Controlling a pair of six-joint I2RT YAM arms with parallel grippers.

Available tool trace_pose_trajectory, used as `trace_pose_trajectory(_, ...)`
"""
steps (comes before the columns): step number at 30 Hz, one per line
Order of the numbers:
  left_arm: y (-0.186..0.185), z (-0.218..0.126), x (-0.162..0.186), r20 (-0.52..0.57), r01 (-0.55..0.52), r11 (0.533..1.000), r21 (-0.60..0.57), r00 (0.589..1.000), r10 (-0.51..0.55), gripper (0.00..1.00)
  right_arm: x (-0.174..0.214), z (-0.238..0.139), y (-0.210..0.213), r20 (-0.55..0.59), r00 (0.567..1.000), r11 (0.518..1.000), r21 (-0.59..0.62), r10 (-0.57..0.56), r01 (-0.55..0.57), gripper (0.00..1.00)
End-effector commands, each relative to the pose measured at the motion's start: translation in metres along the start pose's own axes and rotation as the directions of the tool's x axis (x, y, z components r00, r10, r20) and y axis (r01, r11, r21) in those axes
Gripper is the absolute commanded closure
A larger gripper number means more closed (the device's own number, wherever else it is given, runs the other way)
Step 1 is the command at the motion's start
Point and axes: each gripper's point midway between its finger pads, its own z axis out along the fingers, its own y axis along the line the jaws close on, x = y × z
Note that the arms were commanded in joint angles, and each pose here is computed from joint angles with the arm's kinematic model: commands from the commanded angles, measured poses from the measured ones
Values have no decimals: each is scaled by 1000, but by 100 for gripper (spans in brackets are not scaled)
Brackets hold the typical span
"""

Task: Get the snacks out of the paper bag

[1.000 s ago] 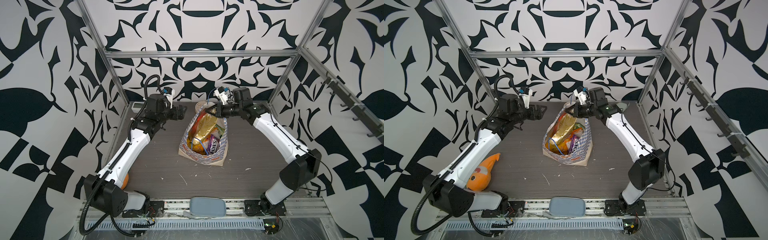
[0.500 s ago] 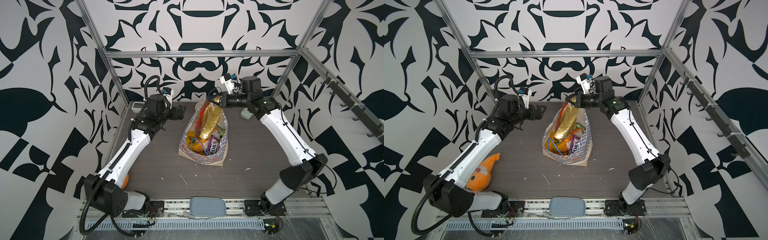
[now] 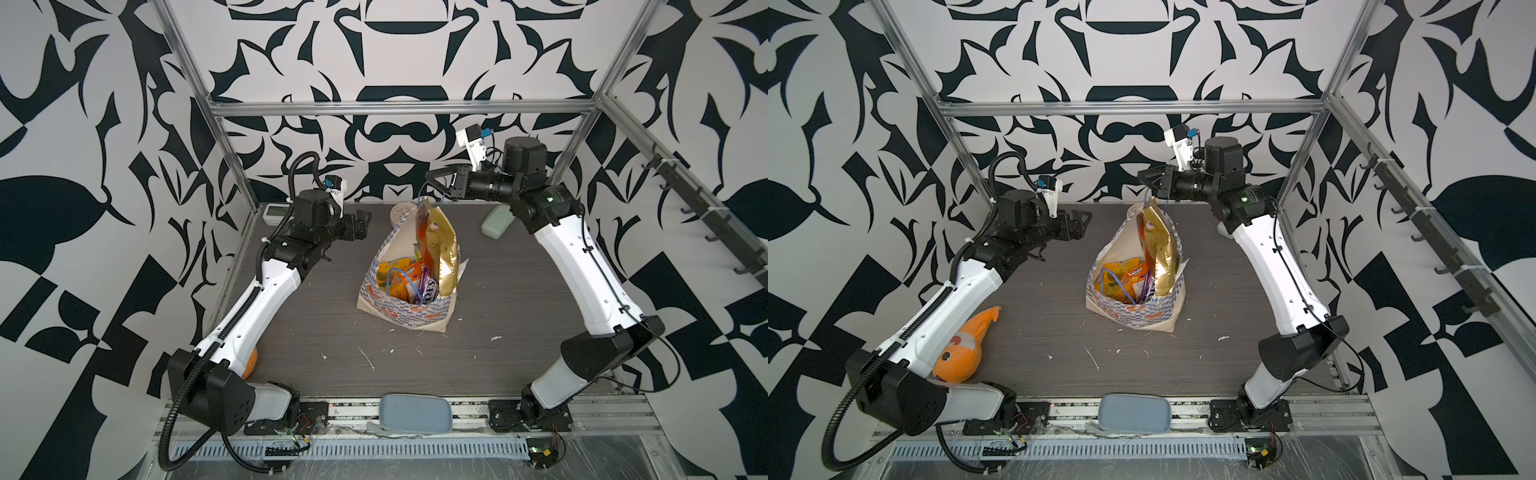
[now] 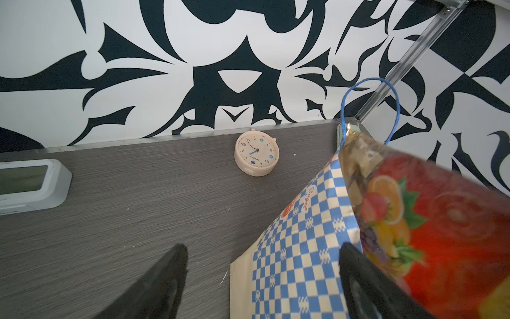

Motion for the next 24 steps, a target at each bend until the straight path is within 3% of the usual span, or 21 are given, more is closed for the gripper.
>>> trace_pose_trajectory(1,1,2,-3,13,10,1000,4,1000,-11,11,-21,-22,32,88,989,992,-31,-116,119,100)
trace_pose_trajectory(5,0,3,-1,2,10,1000,5,1000,-10,11,-1,-13,9,28,996,996,17,-83,83,100)
trace_pose_trajectory(8,-1,5,3,-16,-2,1000,12,1000,2,11,19,-14,-18,-29,997,986,148,-75,78,100)
trace_pose_trajectory(11,0,8,7,-37,-11,1000,10,999,11,11,45,-19,-50,-123,989,920,371,-83,124,77)
trace_pose_trajectory(13,1,11,10,-49,-15,1000,9,999,15,11,70,-10,-53,-244,962,863,453,-119,222,59)
trace_pose_trajectory(16,2,15,12,-60,-17,1000,6,998,17,11,107,4,-49,-419,896,806,473,-149,356,34)
trace_pose_trajectory(18,3,16,13,-65,-21,1000,3,998,21,11,123,6,-53,-484,864,761,507,-137,405,25)
trace_pose_trajectory(20,4,17,15,-68,-26,1000,-1,997,26,11,141,10,-50,-538,833,756,492,-127,432,7)
trace_pose_trajectory(21,5,17,16,-69,-28,1000,-4,997,27,11,150,13,-44,-556,821,764,473,-126,438,2)
trace_pose_trajectory(24,6,17,19,-73,-34,999,-5,997,34,11,167,21,-27,-597,789,774,427,-146,467,2)
